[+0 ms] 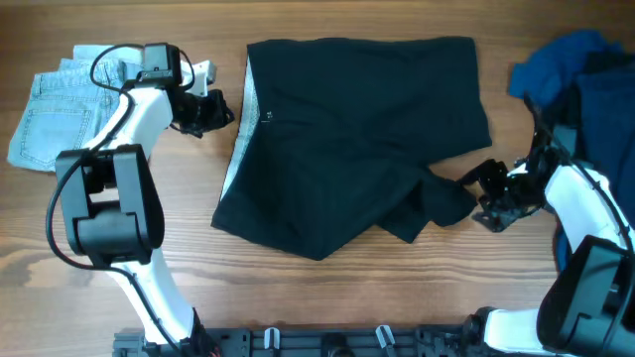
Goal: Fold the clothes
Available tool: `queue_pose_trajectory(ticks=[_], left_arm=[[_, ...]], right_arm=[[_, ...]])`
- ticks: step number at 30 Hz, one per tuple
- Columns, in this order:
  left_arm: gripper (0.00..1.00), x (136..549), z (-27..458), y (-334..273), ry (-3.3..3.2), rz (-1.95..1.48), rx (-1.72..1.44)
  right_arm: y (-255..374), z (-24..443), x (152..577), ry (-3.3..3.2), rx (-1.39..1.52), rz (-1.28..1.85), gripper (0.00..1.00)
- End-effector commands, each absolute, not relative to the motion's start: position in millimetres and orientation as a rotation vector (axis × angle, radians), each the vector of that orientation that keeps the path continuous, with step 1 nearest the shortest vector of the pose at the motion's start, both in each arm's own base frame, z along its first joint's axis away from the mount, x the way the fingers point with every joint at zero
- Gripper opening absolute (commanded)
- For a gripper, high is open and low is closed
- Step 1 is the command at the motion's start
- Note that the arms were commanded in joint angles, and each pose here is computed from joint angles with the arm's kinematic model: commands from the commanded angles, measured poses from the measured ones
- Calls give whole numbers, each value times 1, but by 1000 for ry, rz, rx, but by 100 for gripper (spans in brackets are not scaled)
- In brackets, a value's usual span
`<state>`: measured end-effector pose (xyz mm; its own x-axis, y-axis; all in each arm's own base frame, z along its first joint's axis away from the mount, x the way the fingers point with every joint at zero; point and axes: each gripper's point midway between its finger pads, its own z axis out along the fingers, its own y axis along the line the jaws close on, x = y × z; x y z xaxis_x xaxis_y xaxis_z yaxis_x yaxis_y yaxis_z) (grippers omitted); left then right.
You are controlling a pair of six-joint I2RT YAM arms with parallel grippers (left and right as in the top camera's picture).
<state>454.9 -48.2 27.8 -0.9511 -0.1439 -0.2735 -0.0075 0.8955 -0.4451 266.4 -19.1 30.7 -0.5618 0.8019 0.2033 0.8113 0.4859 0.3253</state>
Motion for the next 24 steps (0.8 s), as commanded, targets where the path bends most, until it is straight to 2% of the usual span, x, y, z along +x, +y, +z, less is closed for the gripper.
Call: queue_pose_trajectory(ticks=[1,5,10,11,12,14,16,18,24], left_arm=[[15,459,43,-49,2726,-653,-106],[15,459,43,-49,2726,-653,-106],[15,459,43,-49,2726,-653,-106],[15,459,43,-49,2726,-653,-106],[16,459,43,-49,2726,-653,-106],[16,459,43,-49,2726,-653,-107],[16,459,43,-49,2726,-653,-107],[16,459,43,-49,2725,-653,-106],[16,461,43,-49,2718,-651,-104]], right_arm=[[-24,29,269,-2702,-1503,-592,71],[-26,29,271,-2712,-1514,-580,50],[-26,29,269,-2685,-1541,-577,51],[-26,29,269,-2681,-1549,-577,37],[-26,29,271,-2687,-1550,-580,4],[-29,29,276,-2735,-1526,-579,4],[-43,28,287,-2964,-1324,-507,4],[-56,32,295,-3059,-1259,-429,4],[-92,83,360,-3471,-991,-323,4]])
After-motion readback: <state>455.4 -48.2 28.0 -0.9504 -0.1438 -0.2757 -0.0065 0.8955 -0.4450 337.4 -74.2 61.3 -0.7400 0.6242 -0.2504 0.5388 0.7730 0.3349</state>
